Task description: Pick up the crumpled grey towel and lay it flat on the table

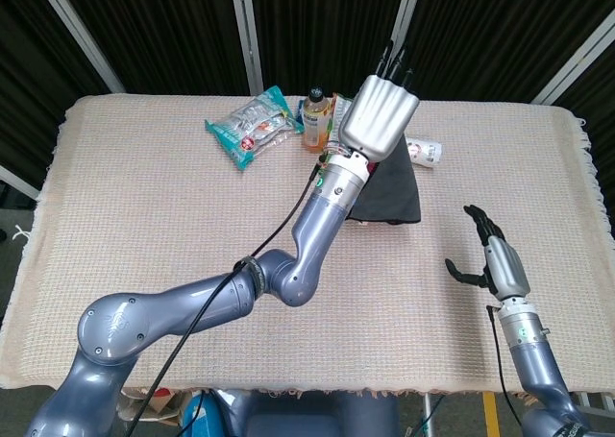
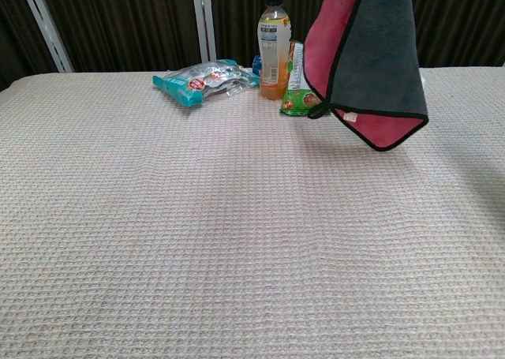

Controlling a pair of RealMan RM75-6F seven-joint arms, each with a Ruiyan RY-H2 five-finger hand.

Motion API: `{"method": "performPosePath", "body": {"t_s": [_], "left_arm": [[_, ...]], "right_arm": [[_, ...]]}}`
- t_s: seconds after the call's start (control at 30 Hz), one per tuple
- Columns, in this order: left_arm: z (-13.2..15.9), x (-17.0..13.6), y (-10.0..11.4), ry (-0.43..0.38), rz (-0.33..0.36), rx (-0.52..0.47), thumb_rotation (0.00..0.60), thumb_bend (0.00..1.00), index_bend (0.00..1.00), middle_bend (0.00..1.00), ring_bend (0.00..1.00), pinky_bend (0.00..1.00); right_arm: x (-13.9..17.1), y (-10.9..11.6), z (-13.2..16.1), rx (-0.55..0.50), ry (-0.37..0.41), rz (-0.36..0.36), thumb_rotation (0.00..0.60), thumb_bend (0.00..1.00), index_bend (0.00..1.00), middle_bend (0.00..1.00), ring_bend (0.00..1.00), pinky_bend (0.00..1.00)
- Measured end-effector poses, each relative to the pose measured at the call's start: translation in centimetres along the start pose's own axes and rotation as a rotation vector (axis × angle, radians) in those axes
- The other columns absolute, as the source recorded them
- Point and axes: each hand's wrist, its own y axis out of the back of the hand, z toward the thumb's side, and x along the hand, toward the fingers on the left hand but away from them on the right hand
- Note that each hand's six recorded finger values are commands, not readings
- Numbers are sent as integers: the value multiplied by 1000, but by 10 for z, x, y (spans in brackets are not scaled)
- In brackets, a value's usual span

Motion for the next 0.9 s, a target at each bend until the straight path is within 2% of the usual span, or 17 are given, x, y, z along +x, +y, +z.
{"method": "performPosePath", "body": {"t_s": [0.2, 0.3, 0.5, 0.73, 0.9], "left_arm": [[-6, -8, 2, 12, -32, 90, 600, 616, 731, 283, 27, 14], [-1, -9, 3, 19, -56, 103, 600, 618, 729, 284, 27, 14], [34, -10, 6, -16, -79, 119, 600, 621, 736, 290, 34, 14], [59, -7, 13, -31, -59, 139, 600, 621, 734, 289, 41, 15], [77, -3, 19, -29, -46, 139, 600, 621, 733, 290, 40, 16]], "right_arm": [[4, 0, -2, -13, -3, -1, 600, 331, 70, 0, 0, 0], [4, -1, 2, -25, 7, -1, 600, 330, 23, 0, 0, 0], [-2, -10, 20, -32, 35, 16, 600, 331, 0, 0, 0, 0], [-17, -30, 47, -49, 65, 47, 600, 331, 0, 0, 0, 0], [-25, -48, 58, -57, 51, 67, 600, 331, 0, 0, 0, 0]]}}
